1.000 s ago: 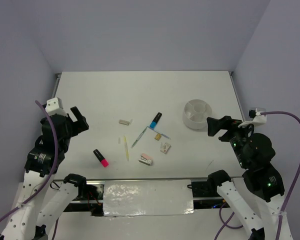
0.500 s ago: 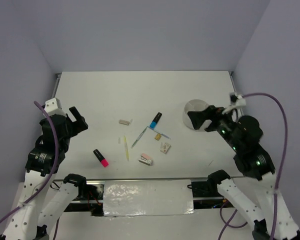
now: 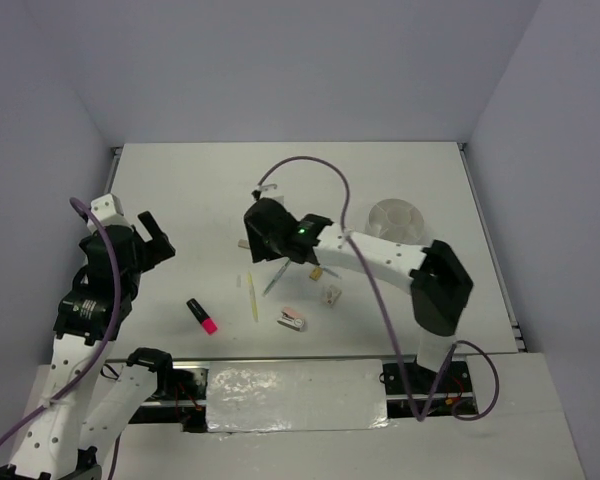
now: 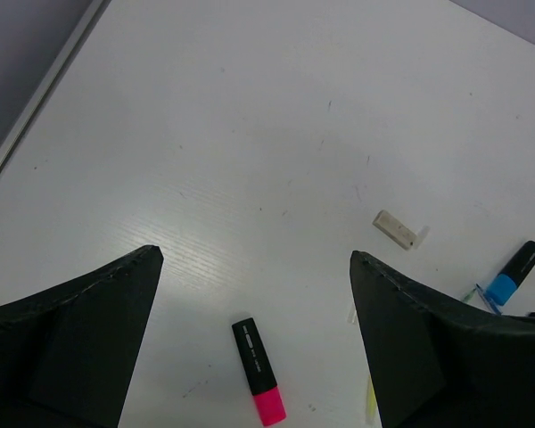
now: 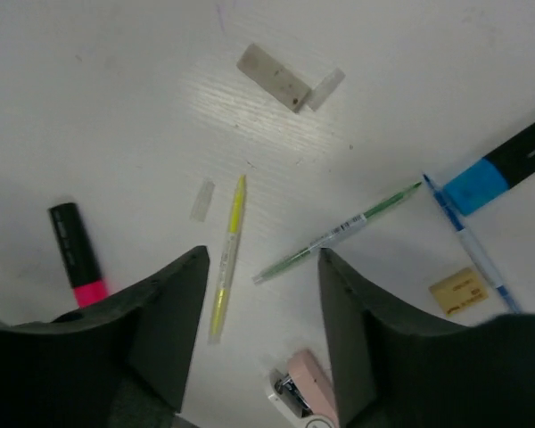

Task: Sort the stationery into containers
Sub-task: Pick up the pen from the center of the board.

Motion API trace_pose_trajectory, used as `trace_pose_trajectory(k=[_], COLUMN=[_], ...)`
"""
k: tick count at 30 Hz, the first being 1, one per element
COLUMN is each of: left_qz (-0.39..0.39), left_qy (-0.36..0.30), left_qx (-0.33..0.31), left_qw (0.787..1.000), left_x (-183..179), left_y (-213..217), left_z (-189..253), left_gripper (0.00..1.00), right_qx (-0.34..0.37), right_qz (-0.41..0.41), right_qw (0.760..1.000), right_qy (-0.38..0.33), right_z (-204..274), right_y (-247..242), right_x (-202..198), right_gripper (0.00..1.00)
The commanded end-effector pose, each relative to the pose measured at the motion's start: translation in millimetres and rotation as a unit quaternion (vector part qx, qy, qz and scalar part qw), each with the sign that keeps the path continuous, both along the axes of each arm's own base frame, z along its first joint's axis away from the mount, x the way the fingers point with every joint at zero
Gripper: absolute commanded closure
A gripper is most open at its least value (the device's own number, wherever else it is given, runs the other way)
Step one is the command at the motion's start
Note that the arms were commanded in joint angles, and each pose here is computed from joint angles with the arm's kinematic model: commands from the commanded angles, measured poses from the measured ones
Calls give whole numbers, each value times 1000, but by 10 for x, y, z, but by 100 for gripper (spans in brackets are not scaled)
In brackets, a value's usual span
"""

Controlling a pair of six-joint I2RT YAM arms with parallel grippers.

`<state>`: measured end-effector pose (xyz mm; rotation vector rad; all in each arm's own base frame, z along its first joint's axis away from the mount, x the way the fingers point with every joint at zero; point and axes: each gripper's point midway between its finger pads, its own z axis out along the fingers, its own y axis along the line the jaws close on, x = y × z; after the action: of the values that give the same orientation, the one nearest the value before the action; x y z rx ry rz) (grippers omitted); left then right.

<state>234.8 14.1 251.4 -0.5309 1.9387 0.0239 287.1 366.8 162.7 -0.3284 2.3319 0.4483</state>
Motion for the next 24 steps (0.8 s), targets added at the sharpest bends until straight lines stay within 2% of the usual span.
trace_pose_trajectory(k=[1,2,3,10,24], left_qz=[-10,-11,-11,-34,-39], left_qy=[-21,-23,-23,-20,-20], left_qx=[-4,-4,-4,-5,-6], left_qw=[1000,1000,1000,999,999], left_x=[35,36,40,59,63], left_y=[-30,-32,-35,-105,-123], left_z=[95,107,106,100,104], left_gripper=[1,1,1,0,1], right_qx=[-39,-51,-51,-82,-102], right_qz=[-27,-21,-19,2,4], right_qw=[999,998,998,996,993], right_qy=[-1,12,17,38,55], right_z=[-169,-347,-411,-755,-1058], right_y=[169,247,282,482,586], right_x=[14,-26,-25,-233,-411], right_gripper=[43,52,54,53,58])
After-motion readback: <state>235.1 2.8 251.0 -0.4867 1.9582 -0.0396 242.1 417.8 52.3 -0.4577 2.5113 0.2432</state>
